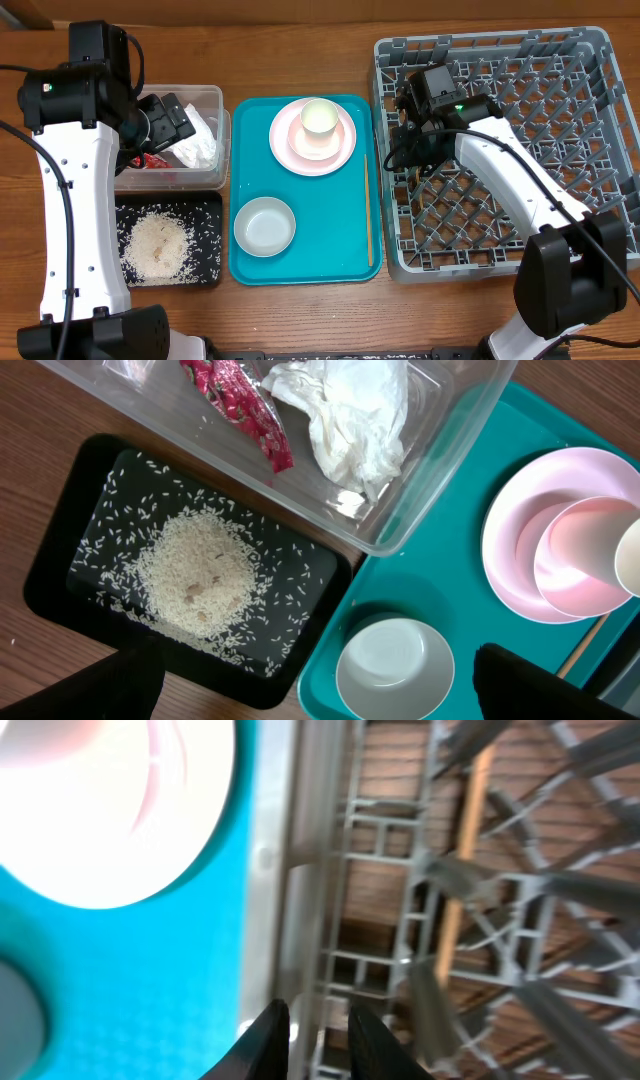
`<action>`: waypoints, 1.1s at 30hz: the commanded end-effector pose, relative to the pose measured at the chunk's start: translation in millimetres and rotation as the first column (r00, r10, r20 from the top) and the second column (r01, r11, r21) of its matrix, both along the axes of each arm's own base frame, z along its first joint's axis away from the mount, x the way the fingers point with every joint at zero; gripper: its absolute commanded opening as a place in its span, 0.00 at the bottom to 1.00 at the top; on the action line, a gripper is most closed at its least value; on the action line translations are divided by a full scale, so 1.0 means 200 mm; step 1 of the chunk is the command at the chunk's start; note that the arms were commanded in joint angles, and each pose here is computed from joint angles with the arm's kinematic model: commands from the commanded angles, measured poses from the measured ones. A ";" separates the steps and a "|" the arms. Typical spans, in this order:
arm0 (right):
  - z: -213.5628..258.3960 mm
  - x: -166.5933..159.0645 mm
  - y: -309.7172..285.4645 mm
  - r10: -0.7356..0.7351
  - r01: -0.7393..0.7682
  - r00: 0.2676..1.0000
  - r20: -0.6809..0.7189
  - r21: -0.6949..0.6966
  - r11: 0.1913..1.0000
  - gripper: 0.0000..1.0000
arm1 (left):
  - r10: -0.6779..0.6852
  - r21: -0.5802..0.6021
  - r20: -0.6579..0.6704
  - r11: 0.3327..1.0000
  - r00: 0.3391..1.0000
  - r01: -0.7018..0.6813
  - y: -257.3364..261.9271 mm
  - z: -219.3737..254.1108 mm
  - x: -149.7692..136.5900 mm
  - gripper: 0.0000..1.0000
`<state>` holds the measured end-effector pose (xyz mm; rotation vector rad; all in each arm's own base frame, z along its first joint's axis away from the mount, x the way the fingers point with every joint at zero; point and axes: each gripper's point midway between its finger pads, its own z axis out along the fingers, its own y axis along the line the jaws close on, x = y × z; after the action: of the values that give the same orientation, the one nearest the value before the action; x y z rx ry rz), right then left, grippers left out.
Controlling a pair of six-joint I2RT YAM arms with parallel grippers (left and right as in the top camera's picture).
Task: Sort waste into correct bins and load items into the dishwasher
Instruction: 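Open the right gripper and withdraw it from the rack, then move the right gripper back to the chopstick along the tray rim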
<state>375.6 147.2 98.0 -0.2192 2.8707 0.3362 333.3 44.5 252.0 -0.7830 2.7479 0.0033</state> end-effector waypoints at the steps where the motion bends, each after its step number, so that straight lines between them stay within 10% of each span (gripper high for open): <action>1: 0.03 -0.05 0.12 0.047 -0.040 0.998 -0.044 0.144 0.989 0.22 | -0.008 0.013 -0.005 1.000 1.000 0.008 0.01 0.00 0.00 1.00; 16: 0.07 -0.12 0.30 0.089 -0.073 0.994 -0.068 0.210 0.975 0.28 | -0.008 0.013 -0.005 1.000 1.000 0.008 0.01 0.00 0.00 1.00; 33: 0.07 -0.11 0.35 0.128 -0.126 0.990 0.054 -0.038 0.991 0.34 | -0.008 0.013 -0.005 1.000 1.000 0.008 0.01 0.00 0.00 1.00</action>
<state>351.9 193.5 97.3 -0.3713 2.8592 0.2040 333.3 44.5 252.0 -0.7830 2.7479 0.0033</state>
